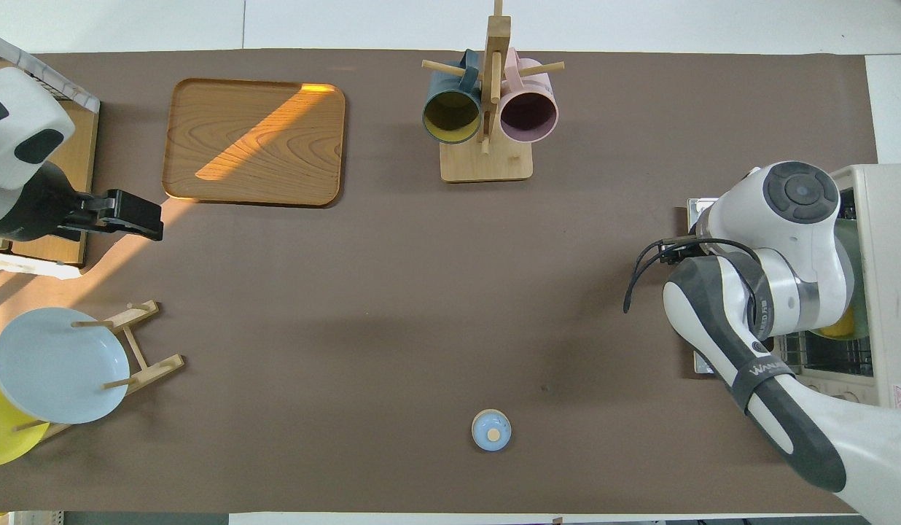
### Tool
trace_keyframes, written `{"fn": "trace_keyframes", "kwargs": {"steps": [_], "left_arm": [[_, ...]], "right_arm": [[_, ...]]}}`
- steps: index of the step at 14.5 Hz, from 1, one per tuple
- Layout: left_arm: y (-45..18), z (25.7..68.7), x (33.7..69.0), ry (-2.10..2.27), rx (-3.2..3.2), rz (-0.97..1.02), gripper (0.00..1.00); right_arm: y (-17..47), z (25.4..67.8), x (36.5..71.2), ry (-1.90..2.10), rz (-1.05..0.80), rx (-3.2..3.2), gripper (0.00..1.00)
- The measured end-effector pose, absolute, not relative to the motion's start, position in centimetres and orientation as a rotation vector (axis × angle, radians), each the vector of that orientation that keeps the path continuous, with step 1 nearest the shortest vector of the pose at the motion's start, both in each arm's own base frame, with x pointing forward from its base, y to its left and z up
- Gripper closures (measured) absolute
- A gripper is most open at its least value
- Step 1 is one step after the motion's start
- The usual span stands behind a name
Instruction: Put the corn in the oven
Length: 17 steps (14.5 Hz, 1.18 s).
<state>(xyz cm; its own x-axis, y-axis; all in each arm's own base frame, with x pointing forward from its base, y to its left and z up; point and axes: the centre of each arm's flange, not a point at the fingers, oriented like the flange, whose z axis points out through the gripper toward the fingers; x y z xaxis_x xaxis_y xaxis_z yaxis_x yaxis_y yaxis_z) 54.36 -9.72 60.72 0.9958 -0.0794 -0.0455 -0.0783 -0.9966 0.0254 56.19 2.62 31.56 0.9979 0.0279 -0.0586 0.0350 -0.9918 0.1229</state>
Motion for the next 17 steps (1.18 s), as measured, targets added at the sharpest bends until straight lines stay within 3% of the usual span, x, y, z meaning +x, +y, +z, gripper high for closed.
{"fn": "trace_keyframes", "kwargs": {"steps": [4, 5, 17], "left_arm": [[-9.7, 60.7, 54.4, -0.123, 3.115, -0.072, 0.0], [-9.7, 60.7, 54.4, -0.123, 3.115, -0.072, 0.0], [-9.7, 60.7, 54.4, -0.123, 3.115, -0.072, 0.0]], "right_arm": [[3.5, 31.1, 55.8, 0.068, -0.104, 3.018, 0.94], [4.0, 30.8, 55.7, 0.078, -0.112, 3.017, 0.99], [4.3, 30.2, 55.1, 0.131, -0.253, 2.918, 0.99]]}}
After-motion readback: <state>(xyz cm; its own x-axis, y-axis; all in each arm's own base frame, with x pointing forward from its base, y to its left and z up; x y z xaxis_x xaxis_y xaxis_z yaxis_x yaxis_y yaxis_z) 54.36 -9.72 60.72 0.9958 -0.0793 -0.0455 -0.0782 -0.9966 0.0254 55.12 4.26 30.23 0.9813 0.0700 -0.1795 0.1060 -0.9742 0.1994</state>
